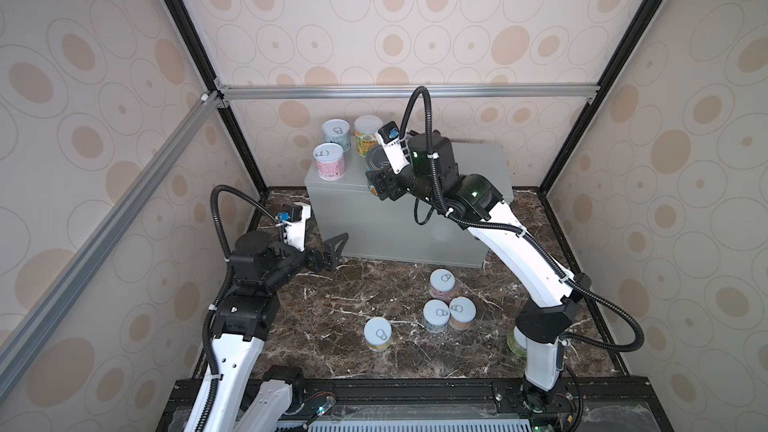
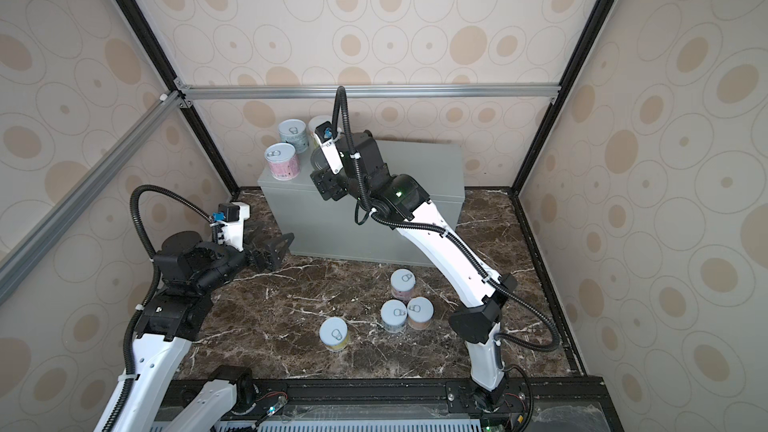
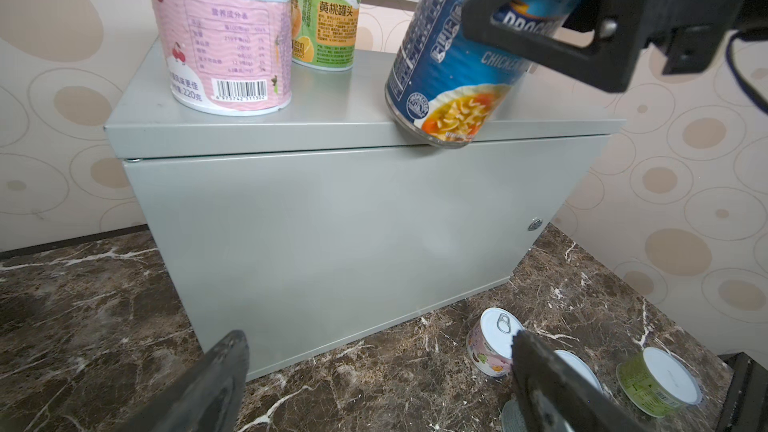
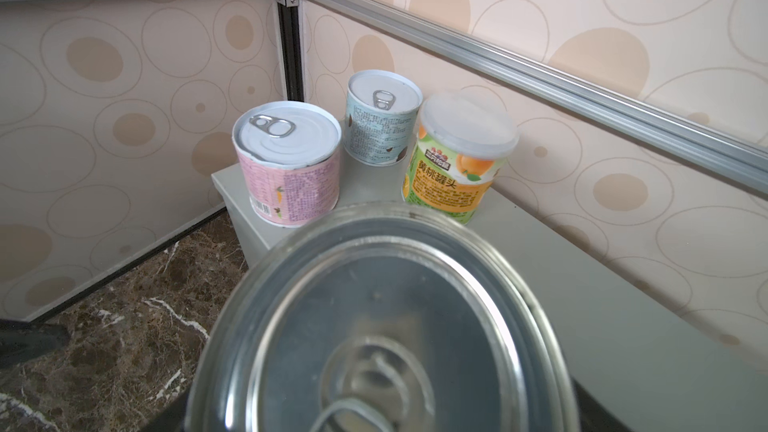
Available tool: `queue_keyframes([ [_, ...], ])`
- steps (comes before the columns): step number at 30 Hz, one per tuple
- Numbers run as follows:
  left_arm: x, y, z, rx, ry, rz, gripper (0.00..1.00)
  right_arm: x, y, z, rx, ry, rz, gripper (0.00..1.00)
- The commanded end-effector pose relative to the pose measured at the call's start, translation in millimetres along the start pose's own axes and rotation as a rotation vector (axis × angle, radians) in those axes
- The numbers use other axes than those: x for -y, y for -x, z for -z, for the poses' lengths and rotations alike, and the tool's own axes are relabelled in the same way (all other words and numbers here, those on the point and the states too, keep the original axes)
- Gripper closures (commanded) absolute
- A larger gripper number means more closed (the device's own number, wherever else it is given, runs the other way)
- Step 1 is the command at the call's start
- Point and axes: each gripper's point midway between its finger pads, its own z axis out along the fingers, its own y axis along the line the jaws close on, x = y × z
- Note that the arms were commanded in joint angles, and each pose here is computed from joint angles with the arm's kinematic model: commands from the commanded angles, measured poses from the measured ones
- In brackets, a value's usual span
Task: Place and organize the canned foods onto the counter
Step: 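Raise the blue can with the right gripper up onto the cabinet top, then lower the blue can beside the pink can with the right gripper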
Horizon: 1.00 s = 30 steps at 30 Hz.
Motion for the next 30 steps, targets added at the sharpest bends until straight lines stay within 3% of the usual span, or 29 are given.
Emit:
queue_keyframes([
  [1,4.9,4.4,3.1,0.016,-0.014,-0.038,0.02,14.7,39.7,4.7,0.141,-0.013,-0.063,0.33],
  [14,3.5,3.6,6.0,0.025,0.002,-0.048,0.02,14.2,25.5,-37.2,0.117,0.028,-0.113,0.21],
  [26,10.2,2.2,7.8,0.033,-0.022,-0.048,0.02,14.0,23.2,-43.6,0.116,0.035,-0.124,0.04],
  [30,11.1,3.9,9.1,0.036,-0.022,-0.053,0.02,14.4,21.0,-44.6,0.109,0.035,-0.124,0.02],
])
